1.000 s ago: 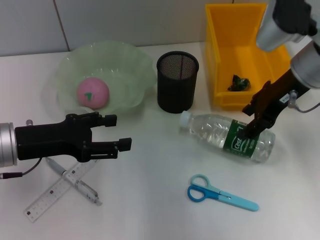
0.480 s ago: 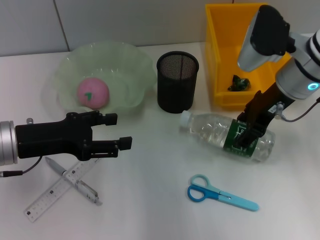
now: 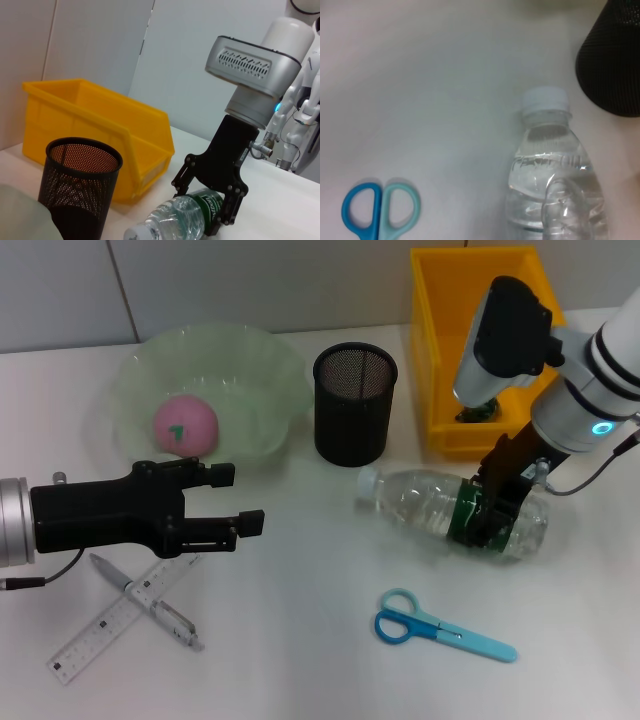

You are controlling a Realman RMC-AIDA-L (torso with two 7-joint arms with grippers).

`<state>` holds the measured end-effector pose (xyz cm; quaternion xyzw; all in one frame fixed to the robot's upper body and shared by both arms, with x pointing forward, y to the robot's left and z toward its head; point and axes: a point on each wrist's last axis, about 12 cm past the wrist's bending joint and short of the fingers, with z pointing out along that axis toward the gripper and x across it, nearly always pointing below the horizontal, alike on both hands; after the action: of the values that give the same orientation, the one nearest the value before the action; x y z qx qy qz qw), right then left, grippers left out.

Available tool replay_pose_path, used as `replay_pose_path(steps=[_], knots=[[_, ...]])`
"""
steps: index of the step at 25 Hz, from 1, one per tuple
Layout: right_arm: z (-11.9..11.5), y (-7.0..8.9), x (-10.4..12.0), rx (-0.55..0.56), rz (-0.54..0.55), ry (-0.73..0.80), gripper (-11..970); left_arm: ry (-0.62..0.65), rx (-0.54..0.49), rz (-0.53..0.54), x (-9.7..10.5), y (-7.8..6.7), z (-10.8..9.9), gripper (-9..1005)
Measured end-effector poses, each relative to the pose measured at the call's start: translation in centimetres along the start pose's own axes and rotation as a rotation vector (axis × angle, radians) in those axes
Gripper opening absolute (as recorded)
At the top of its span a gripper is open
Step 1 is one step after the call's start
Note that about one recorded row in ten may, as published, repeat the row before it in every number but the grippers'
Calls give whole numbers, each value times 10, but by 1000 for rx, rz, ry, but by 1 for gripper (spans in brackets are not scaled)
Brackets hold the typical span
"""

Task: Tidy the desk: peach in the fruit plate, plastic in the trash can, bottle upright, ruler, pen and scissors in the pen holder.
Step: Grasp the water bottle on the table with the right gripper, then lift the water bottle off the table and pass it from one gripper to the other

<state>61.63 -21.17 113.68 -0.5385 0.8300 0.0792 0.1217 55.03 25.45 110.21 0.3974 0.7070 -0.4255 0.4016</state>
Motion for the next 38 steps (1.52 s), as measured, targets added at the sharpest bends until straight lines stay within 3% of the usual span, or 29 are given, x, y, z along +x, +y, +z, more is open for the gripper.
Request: replay_pose_path(steps=[33, 38], knots=[[14, 2, 1, -5, -9, 15, 741, 4, -6, 5, 0, 0, -1, 838], [5, 9, -2, -66, -12, -68, 740, 0, -9, 3, 0, 0, -2, 837]])
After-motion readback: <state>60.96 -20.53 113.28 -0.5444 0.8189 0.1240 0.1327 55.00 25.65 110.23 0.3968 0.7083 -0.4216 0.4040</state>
